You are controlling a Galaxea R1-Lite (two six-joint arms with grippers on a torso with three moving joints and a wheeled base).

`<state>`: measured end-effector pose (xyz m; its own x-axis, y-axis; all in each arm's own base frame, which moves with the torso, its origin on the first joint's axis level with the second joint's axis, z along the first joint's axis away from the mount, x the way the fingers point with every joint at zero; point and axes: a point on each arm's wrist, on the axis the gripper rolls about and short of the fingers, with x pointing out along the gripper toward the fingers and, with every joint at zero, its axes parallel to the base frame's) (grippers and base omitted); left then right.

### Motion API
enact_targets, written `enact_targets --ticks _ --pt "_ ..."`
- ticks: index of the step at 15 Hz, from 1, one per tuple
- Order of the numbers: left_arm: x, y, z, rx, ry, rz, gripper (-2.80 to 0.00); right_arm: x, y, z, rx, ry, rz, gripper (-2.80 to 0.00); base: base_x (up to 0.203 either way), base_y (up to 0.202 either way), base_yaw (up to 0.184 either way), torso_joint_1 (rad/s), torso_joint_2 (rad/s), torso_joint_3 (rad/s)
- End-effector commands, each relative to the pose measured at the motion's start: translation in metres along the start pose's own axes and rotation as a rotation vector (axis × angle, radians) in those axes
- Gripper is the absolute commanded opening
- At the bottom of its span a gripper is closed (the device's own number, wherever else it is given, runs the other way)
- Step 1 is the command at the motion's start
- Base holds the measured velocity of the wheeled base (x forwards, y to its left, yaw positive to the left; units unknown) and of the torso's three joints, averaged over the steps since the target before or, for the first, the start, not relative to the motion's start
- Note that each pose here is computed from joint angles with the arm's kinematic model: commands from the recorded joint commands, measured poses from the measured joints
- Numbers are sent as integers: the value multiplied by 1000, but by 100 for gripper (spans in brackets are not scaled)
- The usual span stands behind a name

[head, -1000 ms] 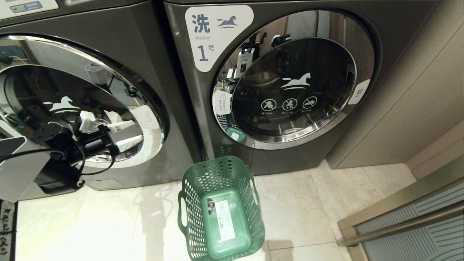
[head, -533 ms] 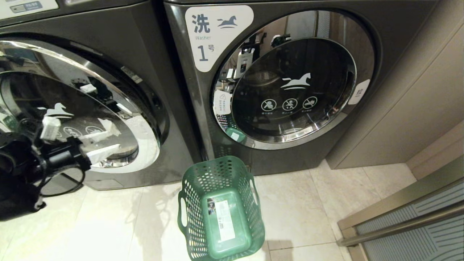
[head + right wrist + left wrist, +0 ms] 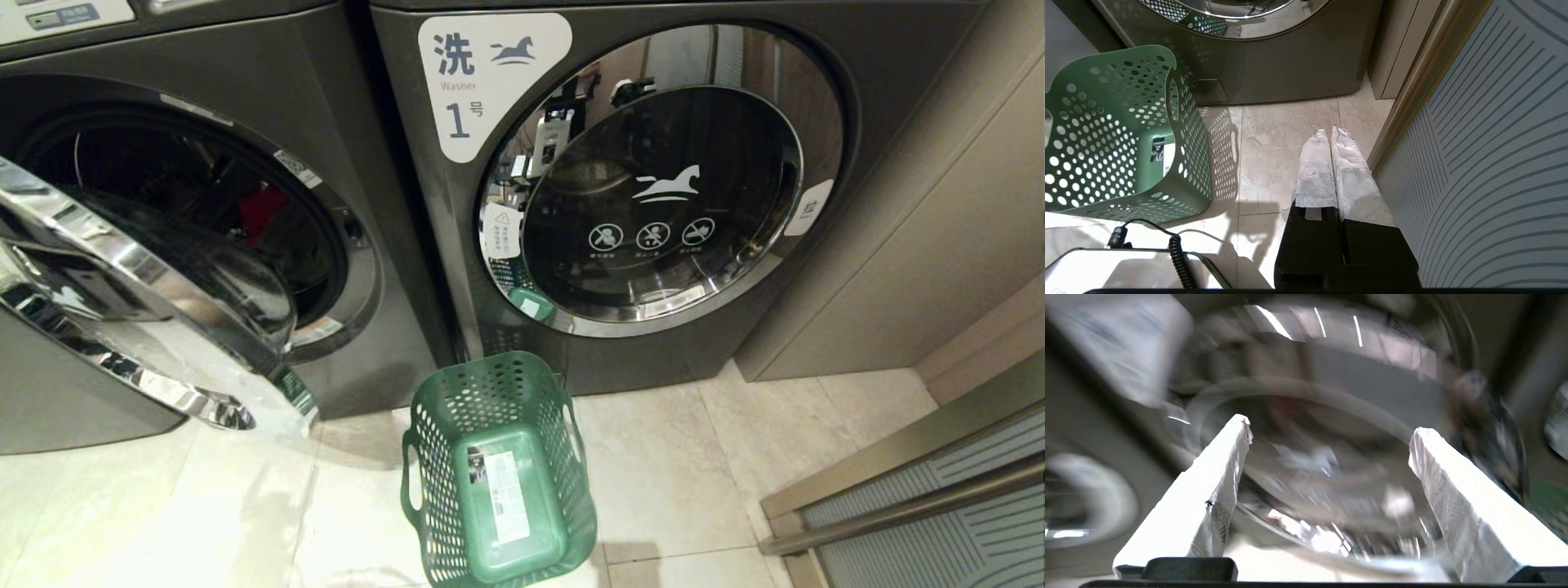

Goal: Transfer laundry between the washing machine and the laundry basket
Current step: Open the lid of the washing machine

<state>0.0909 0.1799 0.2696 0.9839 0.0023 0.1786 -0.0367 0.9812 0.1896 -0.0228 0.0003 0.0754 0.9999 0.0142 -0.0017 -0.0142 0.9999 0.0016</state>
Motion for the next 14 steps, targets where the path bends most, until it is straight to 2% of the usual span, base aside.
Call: enact_targets --ticks 1,2,3,4,5,6,8,9,10,12,14 --pt "-35 -60 85 136 -126 131 0 0 0 0 0 0 1 -280 0 0 0 0 0 0" --pt "-37 -84 119 126 -207 111 0 0 0 0 0 0 1 -280 0 0 0 0 0 0" --pt "-38 -105 143 141 -267 57 0 0 0 0 0 0 0 -280 0 0 0 0 0 0" --pt "-39 -118 153 145 -281 -22 0 0 0 0 0 0 1 -280 0 0 0 0 0 0" --pt "-37 -119 149 129 -260 -74 -38 0 0 0 0 0 1 -280 0 0 0 0 0 0" --pt "-35 -117 144 98 -248 -112 -280 0 0 0 0 0 1 -280 0 0 0 0 0 0" --pt "-27 -107 136 5 -235 -171 -280 0 0 0 0 0 0 -280 0 0 0 0 0 0" --pt "-20 -98 130 -88 -207 -186 -280 0 0 0 0 0 1 -280 0 0 0 0 0 0" --pt "-14 -89 124 -194 -168 -186 -280 0 0 0 0 0 0 -280 0 0 0 0 0 0" --pt "0 -73 113 -449 -63 -175 -280 0 0 0 0 0 1 -280 0 0 0 0 0 0" --pt "15 -65 104 -689 55 -174 -280 0 0 0 0 0 1 -280 0 0 0 0 0 0"
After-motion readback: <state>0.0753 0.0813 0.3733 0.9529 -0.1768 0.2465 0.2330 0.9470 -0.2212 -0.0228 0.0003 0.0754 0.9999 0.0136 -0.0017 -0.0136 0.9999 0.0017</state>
